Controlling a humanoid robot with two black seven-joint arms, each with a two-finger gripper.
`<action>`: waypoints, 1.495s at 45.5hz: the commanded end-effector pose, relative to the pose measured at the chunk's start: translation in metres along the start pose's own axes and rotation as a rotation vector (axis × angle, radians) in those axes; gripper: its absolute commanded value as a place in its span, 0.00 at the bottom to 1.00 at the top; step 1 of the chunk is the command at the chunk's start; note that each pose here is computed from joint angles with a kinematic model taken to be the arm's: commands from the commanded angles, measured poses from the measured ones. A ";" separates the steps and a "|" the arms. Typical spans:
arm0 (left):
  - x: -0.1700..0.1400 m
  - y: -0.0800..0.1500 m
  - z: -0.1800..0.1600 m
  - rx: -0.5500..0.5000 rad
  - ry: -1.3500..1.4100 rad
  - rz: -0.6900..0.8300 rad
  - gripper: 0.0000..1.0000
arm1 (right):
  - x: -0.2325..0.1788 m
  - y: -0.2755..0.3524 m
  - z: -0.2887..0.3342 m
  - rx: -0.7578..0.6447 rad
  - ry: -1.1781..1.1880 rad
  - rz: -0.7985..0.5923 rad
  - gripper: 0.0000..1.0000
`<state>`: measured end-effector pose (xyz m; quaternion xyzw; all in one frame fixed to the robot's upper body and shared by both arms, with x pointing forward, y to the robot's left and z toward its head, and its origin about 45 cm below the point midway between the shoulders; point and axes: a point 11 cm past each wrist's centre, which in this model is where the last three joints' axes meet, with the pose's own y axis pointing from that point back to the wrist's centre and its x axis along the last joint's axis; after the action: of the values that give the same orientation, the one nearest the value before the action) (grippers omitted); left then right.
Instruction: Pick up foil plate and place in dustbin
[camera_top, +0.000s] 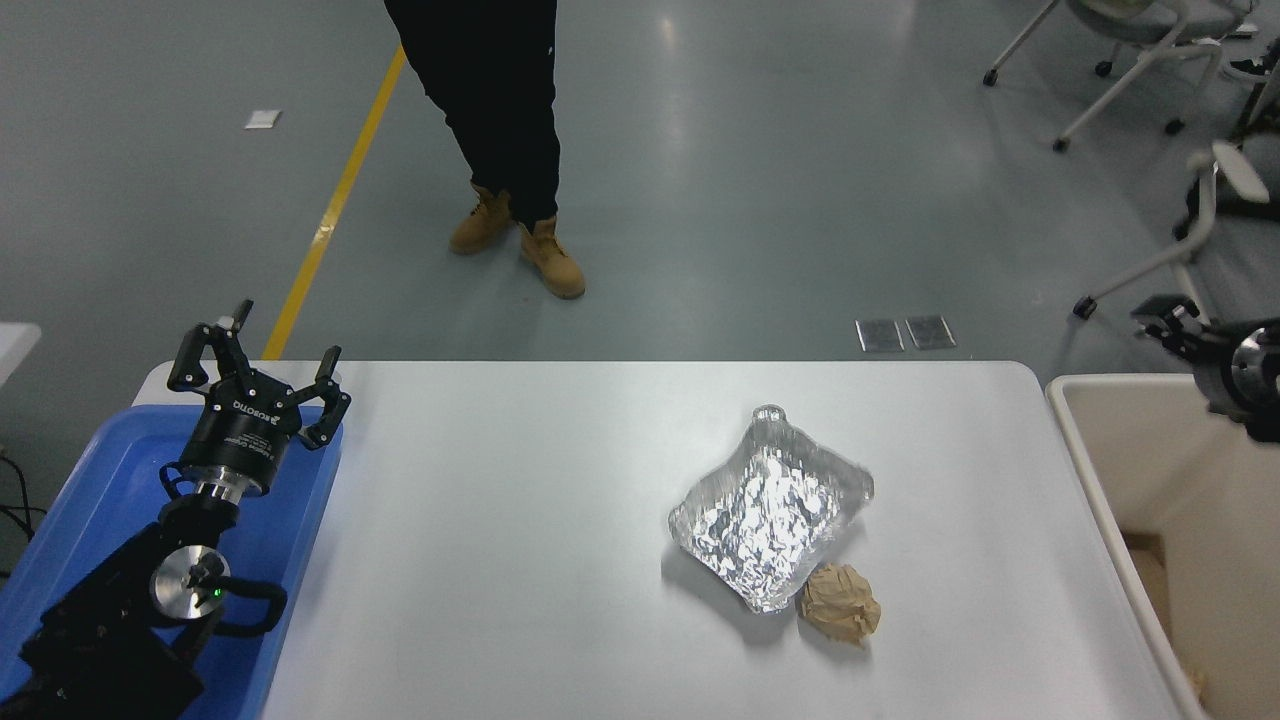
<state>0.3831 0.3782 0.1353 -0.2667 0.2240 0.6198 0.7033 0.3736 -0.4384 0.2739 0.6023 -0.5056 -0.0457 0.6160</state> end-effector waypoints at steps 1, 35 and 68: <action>0.000 0.000 0.000 0.000 0.000 0.000 0.98 | -0.015 0.068 -0.036 0.022 0.062 -0.158 1.00; 0.001 0.000 0.000 -0.001 -0.001 0.003 0.98 | -0.047 0.165 -0.140 0.177 0.301 -0.300 1.00; 0.000 0.000 0.000 -0.001 -0.001 0.001 0.98 | -0.162 0.002 -0.091 0.062 0.075 -0.503 1.00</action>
<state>0.3831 0.3786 0.1353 -0.2664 0.2234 0.6207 0.7028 0.3641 -0.2663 0.2693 0.7323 -0.3006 -0.1087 0.6013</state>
